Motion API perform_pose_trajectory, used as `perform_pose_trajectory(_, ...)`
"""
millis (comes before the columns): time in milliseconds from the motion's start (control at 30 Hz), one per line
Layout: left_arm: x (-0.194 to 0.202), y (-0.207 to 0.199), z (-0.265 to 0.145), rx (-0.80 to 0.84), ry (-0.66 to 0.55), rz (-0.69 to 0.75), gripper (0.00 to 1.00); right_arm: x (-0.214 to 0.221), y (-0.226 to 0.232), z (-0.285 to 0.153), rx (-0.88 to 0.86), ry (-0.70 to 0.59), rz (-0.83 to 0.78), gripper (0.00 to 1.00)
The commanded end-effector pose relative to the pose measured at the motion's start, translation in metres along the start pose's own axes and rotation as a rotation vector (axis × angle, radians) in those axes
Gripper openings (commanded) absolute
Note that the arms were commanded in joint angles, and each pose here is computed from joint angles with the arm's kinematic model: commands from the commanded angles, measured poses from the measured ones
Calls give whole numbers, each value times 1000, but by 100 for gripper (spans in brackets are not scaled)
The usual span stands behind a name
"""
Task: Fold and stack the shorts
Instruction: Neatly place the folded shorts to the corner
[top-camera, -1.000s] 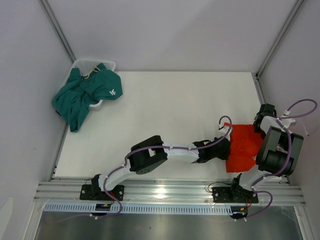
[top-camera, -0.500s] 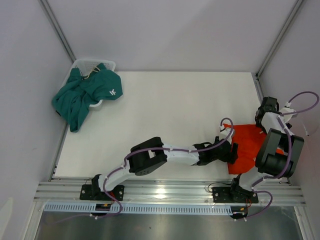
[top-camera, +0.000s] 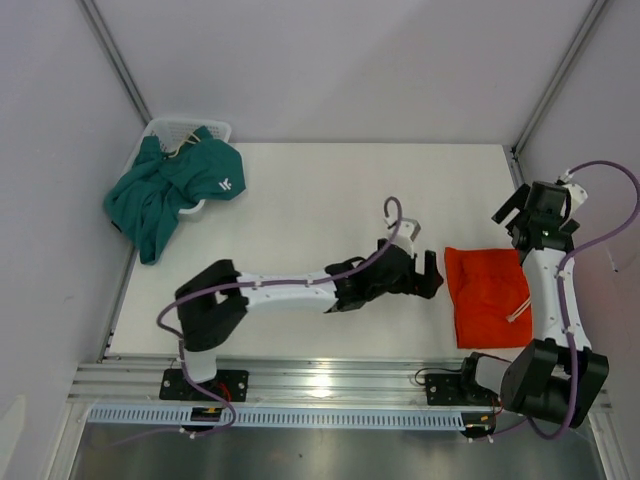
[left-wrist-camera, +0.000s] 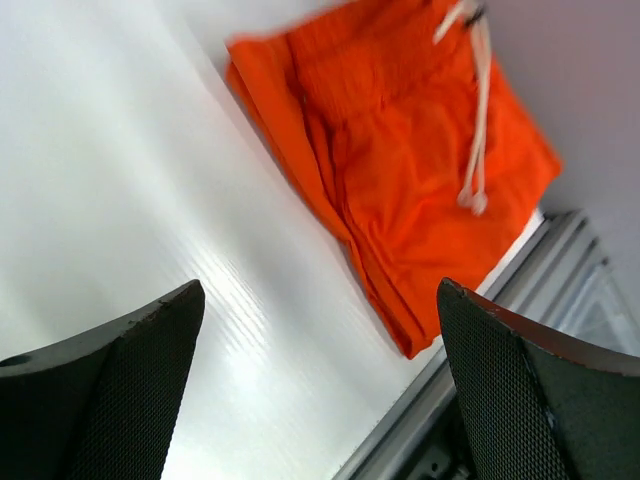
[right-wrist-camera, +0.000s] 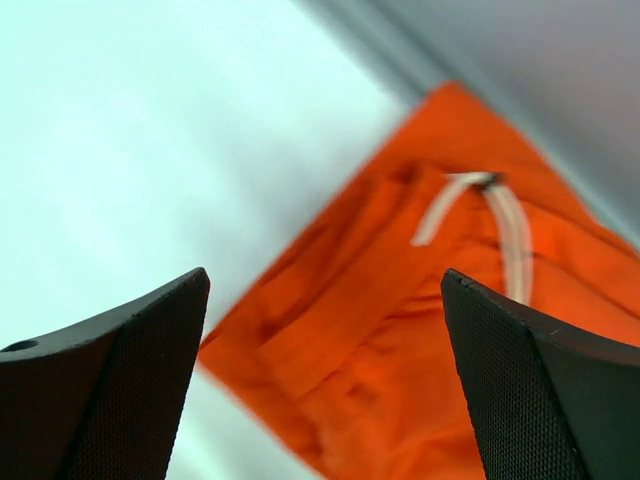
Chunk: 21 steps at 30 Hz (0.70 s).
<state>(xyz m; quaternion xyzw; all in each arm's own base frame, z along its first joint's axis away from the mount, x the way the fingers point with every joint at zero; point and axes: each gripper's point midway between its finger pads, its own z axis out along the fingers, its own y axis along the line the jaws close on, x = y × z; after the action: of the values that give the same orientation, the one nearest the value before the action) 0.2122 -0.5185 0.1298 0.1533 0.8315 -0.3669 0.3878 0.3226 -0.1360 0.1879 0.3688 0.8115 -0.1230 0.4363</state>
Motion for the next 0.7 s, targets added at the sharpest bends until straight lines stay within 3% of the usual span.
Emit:
perform_pose_trajectory(0, -62, 9, -41, -1, -125, -10, 99, -26, 60, -46, -304, -65, -16, 99)
perform_pose_trajectory(333, -127, 153, -157, -291, -313, -59, 99, 9, 148, -139, -779, -99, -100, 99)
perform_pose_trajectory(500, -172, 233, -227, -486, -437, -141, 99, 52, 178, -149, -872, -63, -169, 99)
perform_pose_trajectory(667, -201, 283, -269, -595, -520, -230, 99, 105, 204, -146, -935, 17, -249, 99)
